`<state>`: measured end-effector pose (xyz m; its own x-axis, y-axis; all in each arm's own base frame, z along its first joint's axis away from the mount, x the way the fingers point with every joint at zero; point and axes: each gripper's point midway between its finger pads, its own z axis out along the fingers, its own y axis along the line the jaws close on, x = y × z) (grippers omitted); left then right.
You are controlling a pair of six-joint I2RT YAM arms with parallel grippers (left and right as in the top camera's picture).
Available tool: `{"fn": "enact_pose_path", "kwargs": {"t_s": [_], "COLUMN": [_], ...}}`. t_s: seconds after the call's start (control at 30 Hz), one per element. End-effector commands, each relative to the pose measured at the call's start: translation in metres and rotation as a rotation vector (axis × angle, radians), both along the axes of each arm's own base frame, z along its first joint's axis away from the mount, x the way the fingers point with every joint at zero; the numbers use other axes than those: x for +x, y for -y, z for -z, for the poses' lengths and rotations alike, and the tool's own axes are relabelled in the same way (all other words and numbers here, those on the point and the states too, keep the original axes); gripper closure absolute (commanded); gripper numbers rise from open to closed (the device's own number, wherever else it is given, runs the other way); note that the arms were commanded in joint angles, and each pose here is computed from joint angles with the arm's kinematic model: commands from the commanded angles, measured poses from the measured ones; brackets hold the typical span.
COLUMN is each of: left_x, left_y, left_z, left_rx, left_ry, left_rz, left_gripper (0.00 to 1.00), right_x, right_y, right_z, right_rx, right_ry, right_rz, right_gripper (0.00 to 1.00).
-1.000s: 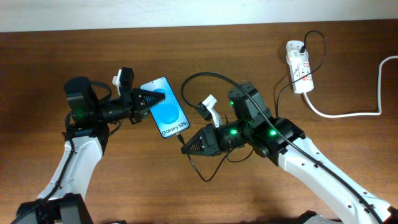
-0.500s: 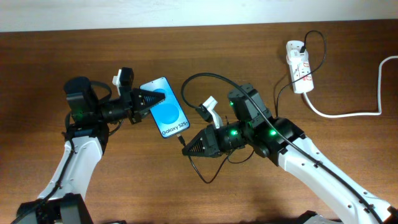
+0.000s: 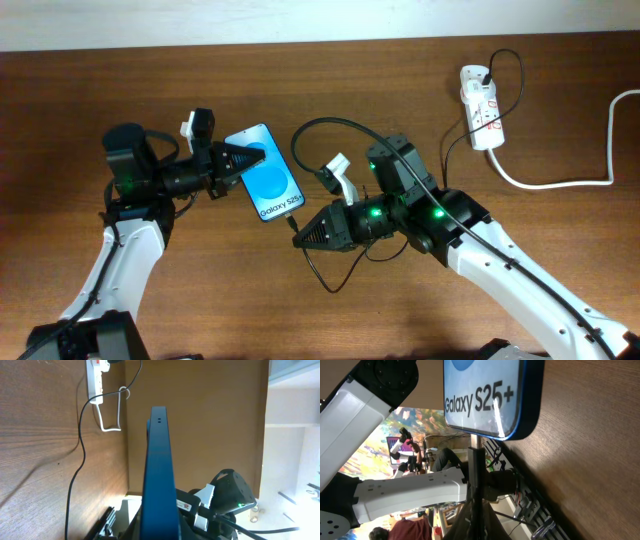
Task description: Plug charger to phone and switch on socket
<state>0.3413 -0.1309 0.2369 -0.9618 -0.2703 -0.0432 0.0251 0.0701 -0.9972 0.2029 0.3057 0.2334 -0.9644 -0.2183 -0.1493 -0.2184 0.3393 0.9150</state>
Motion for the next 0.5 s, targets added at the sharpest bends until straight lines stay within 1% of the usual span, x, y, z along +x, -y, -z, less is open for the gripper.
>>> {"fn": "enact_pose_path", "kwargs": {"t_s": [0.0,0.47], "left_x": [-0.0015,-0.0015], "left_y": [-0.0002,-0.0002], "left_z": [-0.0055,-0.0055], "left_rx": [-0.003,-0.002], "left_ry": [0.033,0.033], "left_rz": [0.022,0.021], "left_gripper": [1.00,1.00], "right_x": [0.0048,0.0081], "right_y": [-0.0013,-0.0032], "right_z": [-0.0012,0.0054], "right_rx": [-0.001,-0.012], "right_ry": [0.026,0.015], "right_rz": [0.009,0.013], "right_gripper": [0.96,0.96]}}
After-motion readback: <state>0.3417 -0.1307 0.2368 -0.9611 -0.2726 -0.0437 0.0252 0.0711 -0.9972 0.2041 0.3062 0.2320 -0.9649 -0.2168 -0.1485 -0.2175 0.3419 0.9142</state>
